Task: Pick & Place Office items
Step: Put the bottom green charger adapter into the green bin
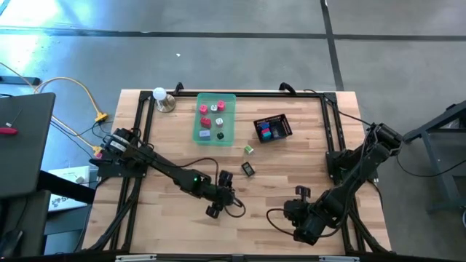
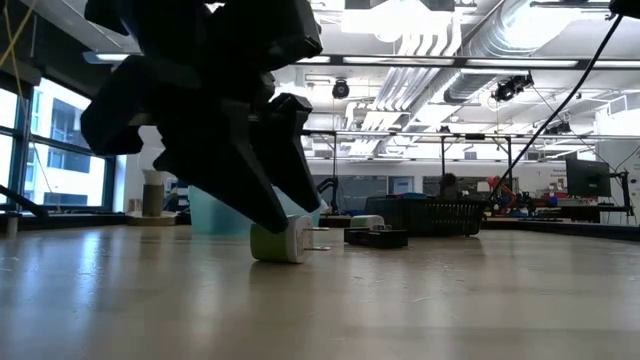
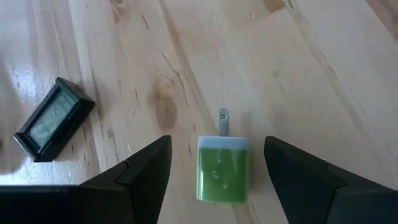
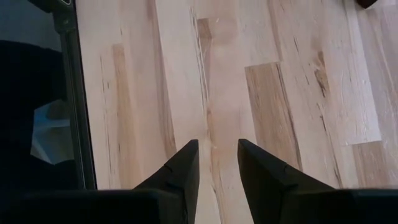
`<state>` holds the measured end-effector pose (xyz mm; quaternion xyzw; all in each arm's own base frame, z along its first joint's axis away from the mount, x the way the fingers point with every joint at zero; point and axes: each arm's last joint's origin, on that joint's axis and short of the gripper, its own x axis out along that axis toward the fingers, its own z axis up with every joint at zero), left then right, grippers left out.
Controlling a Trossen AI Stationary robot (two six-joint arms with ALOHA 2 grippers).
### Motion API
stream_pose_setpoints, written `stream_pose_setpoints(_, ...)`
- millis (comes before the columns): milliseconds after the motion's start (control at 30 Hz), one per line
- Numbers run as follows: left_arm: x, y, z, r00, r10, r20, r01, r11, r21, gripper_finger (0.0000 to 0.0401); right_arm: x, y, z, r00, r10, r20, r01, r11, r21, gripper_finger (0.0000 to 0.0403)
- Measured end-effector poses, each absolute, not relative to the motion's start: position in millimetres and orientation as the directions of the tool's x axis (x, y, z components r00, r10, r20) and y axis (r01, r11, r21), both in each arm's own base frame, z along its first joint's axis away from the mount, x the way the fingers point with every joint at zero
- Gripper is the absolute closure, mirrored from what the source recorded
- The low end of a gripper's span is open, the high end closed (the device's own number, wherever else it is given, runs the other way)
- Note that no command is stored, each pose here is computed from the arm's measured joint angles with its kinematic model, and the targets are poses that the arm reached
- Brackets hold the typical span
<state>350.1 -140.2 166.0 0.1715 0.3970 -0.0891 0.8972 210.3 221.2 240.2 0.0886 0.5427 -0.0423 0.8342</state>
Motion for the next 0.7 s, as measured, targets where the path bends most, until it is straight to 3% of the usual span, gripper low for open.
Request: stream_pose_setpoints(700,355,-140,146,0.63,-0.033,-0.776,0.358,0.899,0.252,0.016,209,223,240,0.409,0.036,-0.912,0.223,0.965,0.138,0.0306)
